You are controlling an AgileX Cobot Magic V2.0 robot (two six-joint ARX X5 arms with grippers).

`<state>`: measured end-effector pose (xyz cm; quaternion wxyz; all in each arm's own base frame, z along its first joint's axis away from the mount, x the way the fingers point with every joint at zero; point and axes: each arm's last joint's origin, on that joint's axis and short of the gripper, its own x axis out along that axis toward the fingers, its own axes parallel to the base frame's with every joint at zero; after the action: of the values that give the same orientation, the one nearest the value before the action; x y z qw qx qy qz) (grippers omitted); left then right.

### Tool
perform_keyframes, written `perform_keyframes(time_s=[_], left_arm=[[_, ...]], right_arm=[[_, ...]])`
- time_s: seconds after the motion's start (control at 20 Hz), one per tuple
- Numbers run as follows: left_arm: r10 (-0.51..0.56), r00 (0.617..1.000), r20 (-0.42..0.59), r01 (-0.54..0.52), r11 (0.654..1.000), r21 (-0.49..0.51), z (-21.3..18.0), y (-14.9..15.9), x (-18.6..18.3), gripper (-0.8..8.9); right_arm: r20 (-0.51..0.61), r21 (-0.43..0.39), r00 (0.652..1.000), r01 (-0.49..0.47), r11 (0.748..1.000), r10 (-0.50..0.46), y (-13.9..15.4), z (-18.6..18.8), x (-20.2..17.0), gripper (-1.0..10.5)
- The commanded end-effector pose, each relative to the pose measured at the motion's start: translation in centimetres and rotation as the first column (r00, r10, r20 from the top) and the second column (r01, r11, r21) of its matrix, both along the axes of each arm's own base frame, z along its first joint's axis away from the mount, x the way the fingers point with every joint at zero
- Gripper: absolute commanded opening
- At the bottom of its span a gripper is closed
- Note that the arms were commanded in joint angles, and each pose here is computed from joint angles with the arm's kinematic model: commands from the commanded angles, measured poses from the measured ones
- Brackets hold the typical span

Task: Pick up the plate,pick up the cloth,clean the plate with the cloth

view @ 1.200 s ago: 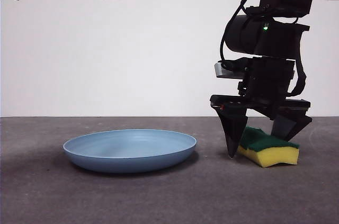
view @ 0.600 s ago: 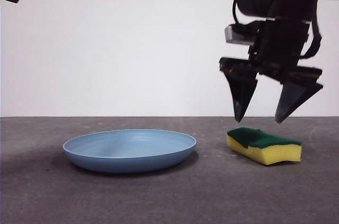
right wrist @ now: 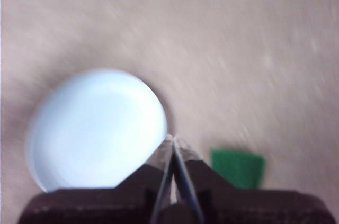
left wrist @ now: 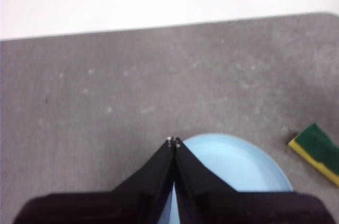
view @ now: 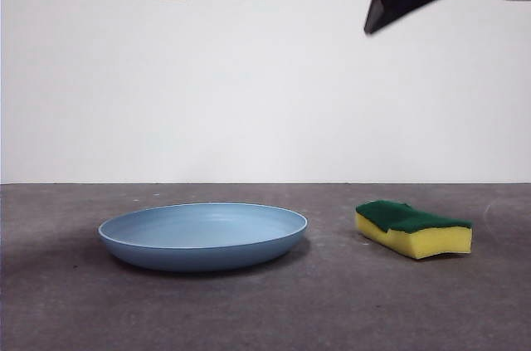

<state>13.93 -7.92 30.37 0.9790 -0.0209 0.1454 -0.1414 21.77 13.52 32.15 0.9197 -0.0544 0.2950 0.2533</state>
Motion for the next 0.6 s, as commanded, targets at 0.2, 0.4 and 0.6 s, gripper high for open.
perform_keyframes(time_s=[0.2,0.4,0.6], left_arm=[[0.003,0.999,0.041,-0.003,1.000,0.007,-3.8,0.0,0.0,-0.09],[0.013,0.997,0.072,-0.010,0.999,-0.049,-8.4,0.5,-0.7,-0.09],[0.011,0.998,0.067,-0.009,0.999,-0.037,-9.0,0.6,-0.8,0.00]], right_arm=[[0.056,0.048,0.998,-0.004,0.999,0.002,-1.9,-5.3,-3.5,-0.1],[0.077,0.108,0.997,0.019,0.994,-0.027,-3.5,-9.5,-5.9,-0.1],[0.039,0.084,0.999,0.029,0.996,-0.033,-3.8,-10.1,-6.4,0.0]])
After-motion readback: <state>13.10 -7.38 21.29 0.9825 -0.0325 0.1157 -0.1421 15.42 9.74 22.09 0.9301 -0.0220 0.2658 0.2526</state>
